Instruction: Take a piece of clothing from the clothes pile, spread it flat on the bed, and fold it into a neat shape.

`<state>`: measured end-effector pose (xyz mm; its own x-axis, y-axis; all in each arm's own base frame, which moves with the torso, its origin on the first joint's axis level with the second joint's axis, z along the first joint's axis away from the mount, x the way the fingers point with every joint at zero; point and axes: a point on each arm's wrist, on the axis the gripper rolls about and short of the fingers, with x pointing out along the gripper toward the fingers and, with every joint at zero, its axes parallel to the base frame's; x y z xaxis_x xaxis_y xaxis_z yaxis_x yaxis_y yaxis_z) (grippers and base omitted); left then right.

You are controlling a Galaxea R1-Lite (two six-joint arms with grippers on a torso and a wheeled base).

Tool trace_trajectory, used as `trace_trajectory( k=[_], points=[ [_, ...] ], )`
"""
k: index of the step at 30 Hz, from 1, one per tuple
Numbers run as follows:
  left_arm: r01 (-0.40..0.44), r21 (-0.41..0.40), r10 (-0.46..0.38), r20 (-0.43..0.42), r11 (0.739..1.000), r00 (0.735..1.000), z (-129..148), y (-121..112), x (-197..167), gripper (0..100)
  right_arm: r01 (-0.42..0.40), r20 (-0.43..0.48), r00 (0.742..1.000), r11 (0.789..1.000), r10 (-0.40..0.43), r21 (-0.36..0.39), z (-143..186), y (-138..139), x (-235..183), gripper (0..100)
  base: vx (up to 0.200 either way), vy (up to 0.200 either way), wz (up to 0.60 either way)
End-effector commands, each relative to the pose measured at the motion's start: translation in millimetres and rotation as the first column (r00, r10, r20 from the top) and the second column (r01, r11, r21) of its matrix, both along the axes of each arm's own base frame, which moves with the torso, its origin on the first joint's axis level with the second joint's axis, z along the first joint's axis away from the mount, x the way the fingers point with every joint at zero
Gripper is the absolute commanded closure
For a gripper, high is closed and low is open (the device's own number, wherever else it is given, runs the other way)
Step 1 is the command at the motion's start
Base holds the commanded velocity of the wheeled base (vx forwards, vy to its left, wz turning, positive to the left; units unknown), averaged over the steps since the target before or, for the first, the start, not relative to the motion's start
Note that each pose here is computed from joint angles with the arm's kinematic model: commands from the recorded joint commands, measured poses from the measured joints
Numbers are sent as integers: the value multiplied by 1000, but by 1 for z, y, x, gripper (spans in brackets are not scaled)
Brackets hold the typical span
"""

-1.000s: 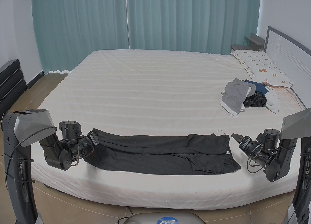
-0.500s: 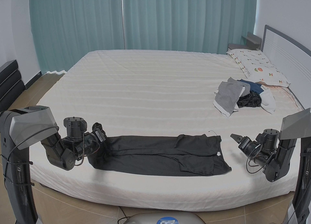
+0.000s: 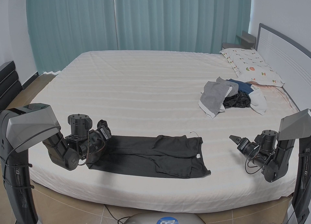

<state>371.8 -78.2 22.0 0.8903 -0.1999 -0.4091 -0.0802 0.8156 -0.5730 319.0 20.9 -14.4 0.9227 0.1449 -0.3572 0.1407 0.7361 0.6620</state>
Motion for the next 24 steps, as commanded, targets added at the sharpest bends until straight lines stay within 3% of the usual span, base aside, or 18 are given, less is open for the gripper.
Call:
trace_trajectory(
  k=[1, 24],
  points=[
    [0, 1, 0, 6, 1000, 1000, 1, -2, 0, 100, -1, -6, 1000, 1000, 1, 0, -2, 0, 0, 0, 0, -200, 0],
    [9, -16, -9, 1, 1000, 1000, 0, -16, -2, 100, -24, -11, 1000, 1000, 24, -1, -4, 8, 0, 0, 0, -200, 0]
  ],
)
